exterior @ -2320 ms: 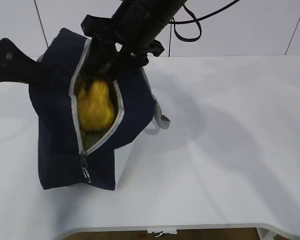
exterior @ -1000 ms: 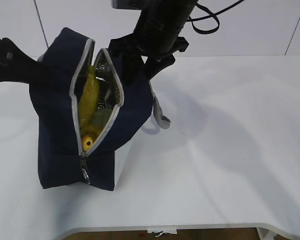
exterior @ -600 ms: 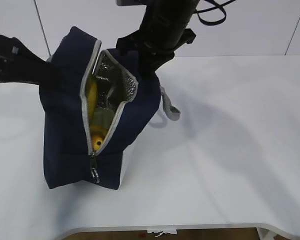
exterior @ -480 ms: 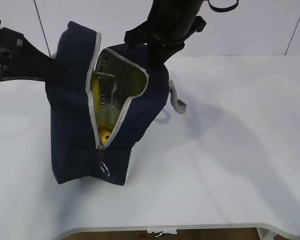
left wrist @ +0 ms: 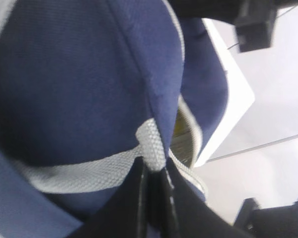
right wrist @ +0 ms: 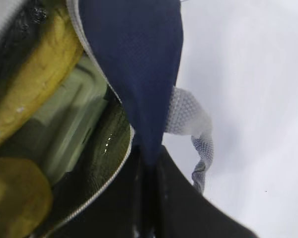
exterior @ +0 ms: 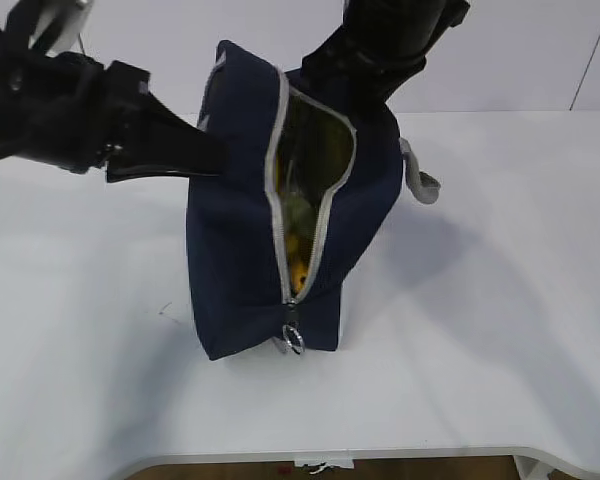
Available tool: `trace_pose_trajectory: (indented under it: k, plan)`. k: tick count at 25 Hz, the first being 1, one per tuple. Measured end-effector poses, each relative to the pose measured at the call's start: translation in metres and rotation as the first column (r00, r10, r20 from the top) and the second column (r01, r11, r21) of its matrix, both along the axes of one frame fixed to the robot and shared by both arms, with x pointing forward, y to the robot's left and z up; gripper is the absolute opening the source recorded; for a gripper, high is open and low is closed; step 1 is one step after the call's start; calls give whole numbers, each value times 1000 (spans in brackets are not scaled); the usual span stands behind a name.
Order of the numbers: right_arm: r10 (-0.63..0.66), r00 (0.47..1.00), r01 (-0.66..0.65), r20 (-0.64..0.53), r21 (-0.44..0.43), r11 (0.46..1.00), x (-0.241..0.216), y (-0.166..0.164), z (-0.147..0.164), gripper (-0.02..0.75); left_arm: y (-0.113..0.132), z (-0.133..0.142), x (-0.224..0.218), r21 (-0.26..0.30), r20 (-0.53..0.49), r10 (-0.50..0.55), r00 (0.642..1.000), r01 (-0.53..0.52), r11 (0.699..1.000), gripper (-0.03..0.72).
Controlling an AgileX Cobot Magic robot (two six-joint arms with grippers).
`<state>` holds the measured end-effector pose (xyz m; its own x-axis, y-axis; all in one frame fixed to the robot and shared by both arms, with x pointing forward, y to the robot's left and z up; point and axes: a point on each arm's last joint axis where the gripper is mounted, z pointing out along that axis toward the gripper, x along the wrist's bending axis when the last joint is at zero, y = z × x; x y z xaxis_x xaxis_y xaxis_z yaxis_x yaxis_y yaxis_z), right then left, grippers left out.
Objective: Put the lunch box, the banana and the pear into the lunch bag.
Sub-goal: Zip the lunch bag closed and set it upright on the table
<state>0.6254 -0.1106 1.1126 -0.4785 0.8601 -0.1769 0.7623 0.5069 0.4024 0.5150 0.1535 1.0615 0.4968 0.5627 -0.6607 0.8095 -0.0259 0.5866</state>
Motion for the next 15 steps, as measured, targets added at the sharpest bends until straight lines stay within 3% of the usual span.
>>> trace_pose_trajectory:
  k: [8,11,15]
  plan:
    - [-8,1000,9,28,-63,998,2,-5,0,0,-27,-6,13,-113,-48,17,999,-22,993,5]
    - [-8,999,10,31,-63,998,2,-6,1,0,-28,-3,13,-118,-39,5,999,-10,993,5]
    - [-6,1000,7,25,-47,999,1,-5,2,-1,-27,-5,12,-72,-19,-22,1000,21,997,16]
